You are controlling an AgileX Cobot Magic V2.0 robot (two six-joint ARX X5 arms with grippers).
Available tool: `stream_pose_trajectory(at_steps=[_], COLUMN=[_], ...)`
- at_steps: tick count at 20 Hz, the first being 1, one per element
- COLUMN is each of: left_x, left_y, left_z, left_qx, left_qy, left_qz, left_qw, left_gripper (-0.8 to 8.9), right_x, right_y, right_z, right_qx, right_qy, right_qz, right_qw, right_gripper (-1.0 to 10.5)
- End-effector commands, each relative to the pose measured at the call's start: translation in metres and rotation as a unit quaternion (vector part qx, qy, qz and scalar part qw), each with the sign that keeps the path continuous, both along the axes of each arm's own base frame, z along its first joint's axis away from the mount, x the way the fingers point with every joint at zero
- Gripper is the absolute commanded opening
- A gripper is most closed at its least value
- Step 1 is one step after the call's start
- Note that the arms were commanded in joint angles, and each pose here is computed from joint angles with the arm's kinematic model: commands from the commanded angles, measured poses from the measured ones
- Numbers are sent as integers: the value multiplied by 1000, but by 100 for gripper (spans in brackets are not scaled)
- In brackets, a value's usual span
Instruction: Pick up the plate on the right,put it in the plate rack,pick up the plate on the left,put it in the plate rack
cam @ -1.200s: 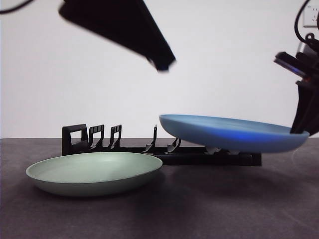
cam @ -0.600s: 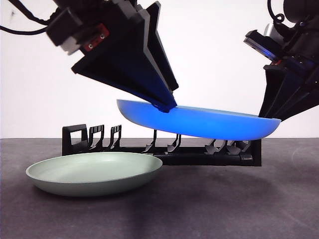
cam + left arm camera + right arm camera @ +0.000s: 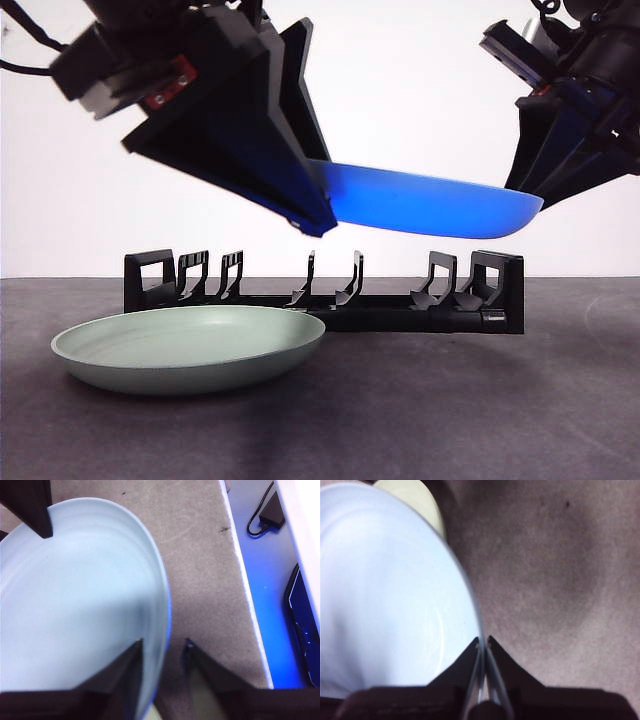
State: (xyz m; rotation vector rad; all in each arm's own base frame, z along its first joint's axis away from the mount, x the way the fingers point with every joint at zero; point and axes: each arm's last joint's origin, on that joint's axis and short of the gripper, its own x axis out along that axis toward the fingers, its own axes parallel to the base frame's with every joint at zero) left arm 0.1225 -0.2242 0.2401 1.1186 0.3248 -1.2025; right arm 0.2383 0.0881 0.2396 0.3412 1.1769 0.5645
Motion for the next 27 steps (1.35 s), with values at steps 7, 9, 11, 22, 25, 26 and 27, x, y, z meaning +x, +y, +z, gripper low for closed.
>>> stream_pose_trajectory(at_steps=[7,9,11,22,25,26,27], left_x=[1,1,1,44,73,79,85], left_y=[-1,-1,-1,7,23,28,32], left_z=[0,0,0,23,41,46,51], left_qx=[-3,-3,-3,-207,-326,-349,-373], left_qy=[-4,-3,-3,30,86,99,109], left_qz=[-2,-2,-2,170,209,211,212], left_qw=[1000,1000,1000,963,918,908,897], left_gripper=[-9,-9,-9,-9,-9,-9,-9], right_x=[2,5,6,-29,-49,-53,-56], right_y=[1,2,3,-10,-19,-20,-22], right_z=[6,10,18,131,148,150,152], right_qx=[5,13,26,134,119,116,113], right_qy=[-22,-45,-81,-369,-418,-425,-431], right_qz=[5,5,4,-31,-72,-78,-84], right_qw=[1000,999,996,919,898,895,891], right_gripper=[-16,74,309,442,441,441,441])
